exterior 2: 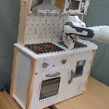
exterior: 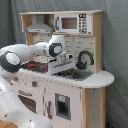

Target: Play with the kitchen

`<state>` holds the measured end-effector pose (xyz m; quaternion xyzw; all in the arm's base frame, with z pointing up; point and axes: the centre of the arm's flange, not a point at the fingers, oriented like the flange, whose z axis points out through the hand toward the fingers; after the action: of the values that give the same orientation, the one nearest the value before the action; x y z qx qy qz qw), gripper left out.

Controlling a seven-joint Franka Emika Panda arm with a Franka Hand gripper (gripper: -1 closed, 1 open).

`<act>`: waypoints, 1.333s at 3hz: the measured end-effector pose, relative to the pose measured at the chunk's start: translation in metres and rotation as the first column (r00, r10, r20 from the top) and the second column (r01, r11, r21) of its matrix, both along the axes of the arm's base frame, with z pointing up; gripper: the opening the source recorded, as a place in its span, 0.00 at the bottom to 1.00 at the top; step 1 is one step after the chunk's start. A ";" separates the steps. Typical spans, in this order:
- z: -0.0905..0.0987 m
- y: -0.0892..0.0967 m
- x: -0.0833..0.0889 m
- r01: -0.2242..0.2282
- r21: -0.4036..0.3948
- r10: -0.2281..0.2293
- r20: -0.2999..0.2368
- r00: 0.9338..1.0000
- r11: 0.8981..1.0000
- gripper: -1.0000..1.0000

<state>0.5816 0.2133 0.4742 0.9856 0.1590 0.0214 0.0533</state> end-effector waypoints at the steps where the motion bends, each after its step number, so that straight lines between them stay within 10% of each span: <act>1: -0.002 0.003 -0.004 -0.003 0.004 0.003 -0.032 0.999 1.000 1.00; 2: -0.002 0.004 -0.005 -0.004 0.005 0.004 -0.039 0.999 1.000 0.00; 4: 0.017 0.015 -0.015 0.044 0.008 -0.043 -0.093 0.995 0.999 0.00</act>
<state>0.5662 0.2281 0.4912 0.9890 0.1396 -0.0247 0.0416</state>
